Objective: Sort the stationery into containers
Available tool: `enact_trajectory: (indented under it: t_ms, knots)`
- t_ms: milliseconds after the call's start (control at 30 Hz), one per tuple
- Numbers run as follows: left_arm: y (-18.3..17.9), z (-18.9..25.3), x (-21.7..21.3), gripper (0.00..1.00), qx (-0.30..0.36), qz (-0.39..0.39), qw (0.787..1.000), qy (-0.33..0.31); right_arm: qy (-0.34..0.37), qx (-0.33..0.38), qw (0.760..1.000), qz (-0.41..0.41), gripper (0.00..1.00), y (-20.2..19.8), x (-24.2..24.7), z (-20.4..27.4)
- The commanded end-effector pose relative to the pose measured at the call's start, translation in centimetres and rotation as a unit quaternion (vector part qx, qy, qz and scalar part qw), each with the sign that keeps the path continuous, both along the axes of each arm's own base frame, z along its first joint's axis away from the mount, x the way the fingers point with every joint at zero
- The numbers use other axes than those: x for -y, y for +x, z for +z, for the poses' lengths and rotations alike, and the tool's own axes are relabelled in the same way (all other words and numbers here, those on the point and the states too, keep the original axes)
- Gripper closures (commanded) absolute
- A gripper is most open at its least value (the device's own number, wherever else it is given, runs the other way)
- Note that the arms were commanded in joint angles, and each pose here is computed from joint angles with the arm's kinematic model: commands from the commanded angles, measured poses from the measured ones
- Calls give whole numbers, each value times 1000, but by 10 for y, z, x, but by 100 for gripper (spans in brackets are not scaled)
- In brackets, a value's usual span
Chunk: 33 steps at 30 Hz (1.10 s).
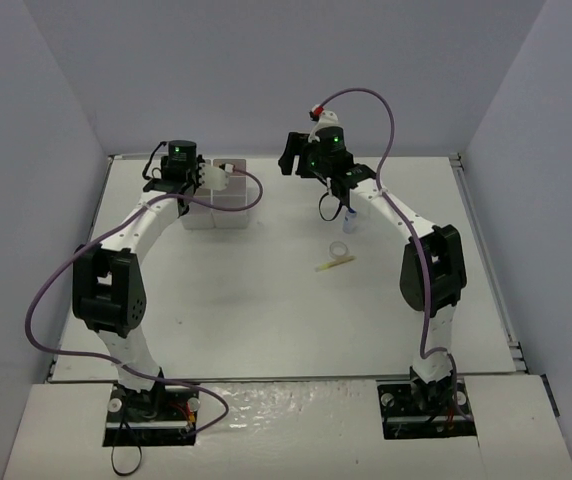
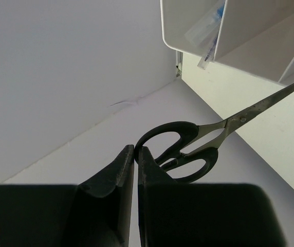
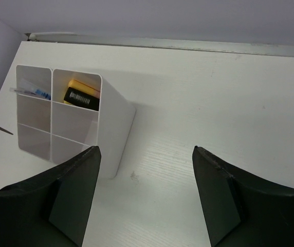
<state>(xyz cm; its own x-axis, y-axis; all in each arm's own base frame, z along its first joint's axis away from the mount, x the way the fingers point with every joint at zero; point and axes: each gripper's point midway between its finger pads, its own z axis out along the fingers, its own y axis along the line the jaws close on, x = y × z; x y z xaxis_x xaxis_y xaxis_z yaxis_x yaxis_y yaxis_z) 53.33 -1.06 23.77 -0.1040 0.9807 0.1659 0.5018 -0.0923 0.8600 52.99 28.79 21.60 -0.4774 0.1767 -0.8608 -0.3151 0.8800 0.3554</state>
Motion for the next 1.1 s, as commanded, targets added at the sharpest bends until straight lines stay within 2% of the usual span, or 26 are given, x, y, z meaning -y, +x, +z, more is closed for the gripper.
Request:
enact_trajectory:
  t_ms: [0,367,600,1067]
  knots:
    - [3,35,-1,100,63,4,997,-36,34,47,998,-32,31,4,10,47]
    - [-5,-4,-3,100,31,-1,999,-28,22,46,997,-62,31,-6,27,51]
    - [27,-8,-1,100,59,26,997,-33,20,42,996,-77,31,-9,32,52]
    - [27,-19,6,100,49,15,998,-36,10,38,996,-84,31,-8,35,52]
